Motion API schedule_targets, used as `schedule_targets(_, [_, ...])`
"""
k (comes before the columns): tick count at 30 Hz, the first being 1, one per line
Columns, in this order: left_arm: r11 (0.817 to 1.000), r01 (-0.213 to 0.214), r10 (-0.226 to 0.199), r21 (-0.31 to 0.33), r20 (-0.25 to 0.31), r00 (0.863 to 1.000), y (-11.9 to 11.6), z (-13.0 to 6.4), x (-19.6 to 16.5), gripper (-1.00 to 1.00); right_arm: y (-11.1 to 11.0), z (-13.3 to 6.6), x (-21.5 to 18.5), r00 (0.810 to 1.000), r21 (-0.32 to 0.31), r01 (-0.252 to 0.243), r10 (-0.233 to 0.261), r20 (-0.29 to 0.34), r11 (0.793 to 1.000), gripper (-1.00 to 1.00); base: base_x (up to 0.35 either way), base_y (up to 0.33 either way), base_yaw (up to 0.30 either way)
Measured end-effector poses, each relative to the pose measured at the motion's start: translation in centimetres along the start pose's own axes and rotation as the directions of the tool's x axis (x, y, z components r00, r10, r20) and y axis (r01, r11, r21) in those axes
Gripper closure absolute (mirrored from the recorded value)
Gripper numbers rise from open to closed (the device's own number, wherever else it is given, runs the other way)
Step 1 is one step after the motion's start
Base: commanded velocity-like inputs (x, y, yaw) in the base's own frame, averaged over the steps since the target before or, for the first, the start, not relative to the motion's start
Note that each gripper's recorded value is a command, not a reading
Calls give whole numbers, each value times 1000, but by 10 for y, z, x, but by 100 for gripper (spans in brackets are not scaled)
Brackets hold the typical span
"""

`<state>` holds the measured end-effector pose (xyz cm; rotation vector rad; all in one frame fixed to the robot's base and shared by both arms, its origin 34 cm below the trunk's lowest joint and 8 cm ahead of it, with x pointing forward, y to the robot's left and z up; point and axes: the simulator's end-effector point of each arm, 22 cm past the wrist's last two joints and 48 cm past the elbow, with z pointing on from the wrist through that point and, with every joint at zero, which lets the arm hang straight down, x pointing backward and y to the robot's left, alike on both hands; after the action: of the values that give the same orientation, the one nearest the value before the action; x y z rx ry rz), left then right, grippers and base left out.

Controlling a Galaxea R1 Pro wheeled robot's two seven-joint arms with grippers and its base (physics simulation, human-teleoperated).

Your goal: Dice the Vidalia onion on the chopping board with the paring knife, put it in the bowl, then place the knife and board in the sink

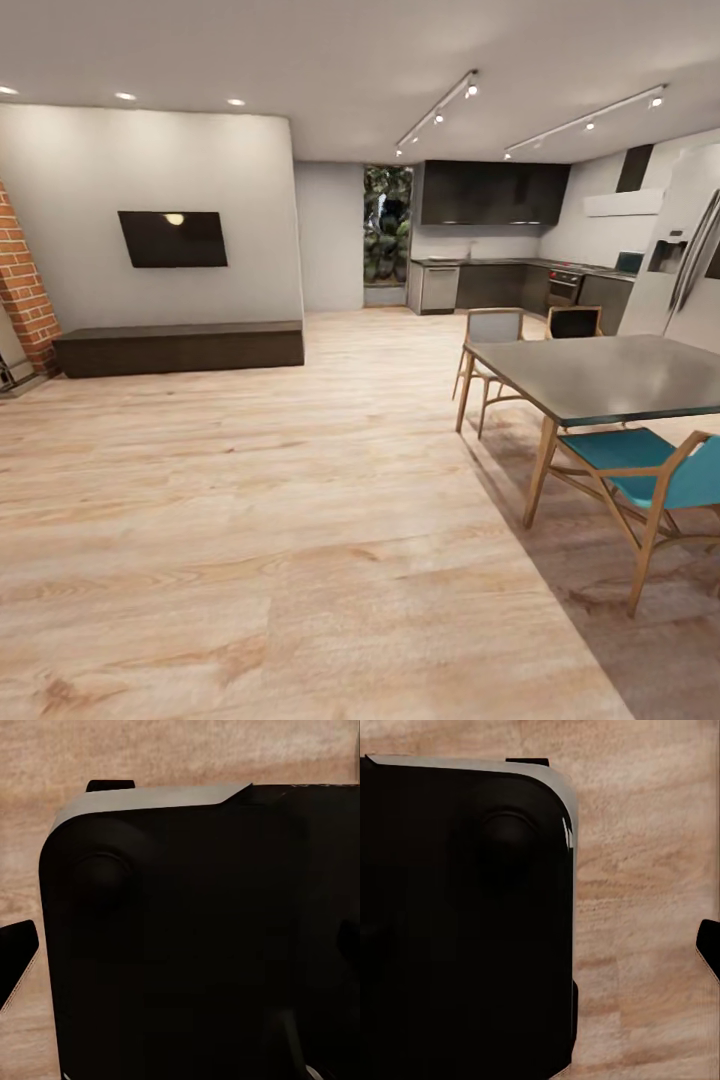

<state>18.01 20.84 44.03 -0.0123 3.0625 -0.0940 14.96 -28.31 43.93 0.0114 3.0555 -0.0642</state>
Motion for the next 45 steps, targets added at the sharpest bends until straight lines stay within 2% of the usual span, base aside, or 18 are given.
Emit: schedule_targets(45, [1000, 1, -1, -1, 0, 1000, 1, 0, 0, -100, 0, 0, 0, 1000, 0, 0, 0, 0, 1000, -100, 342, 0, 0])
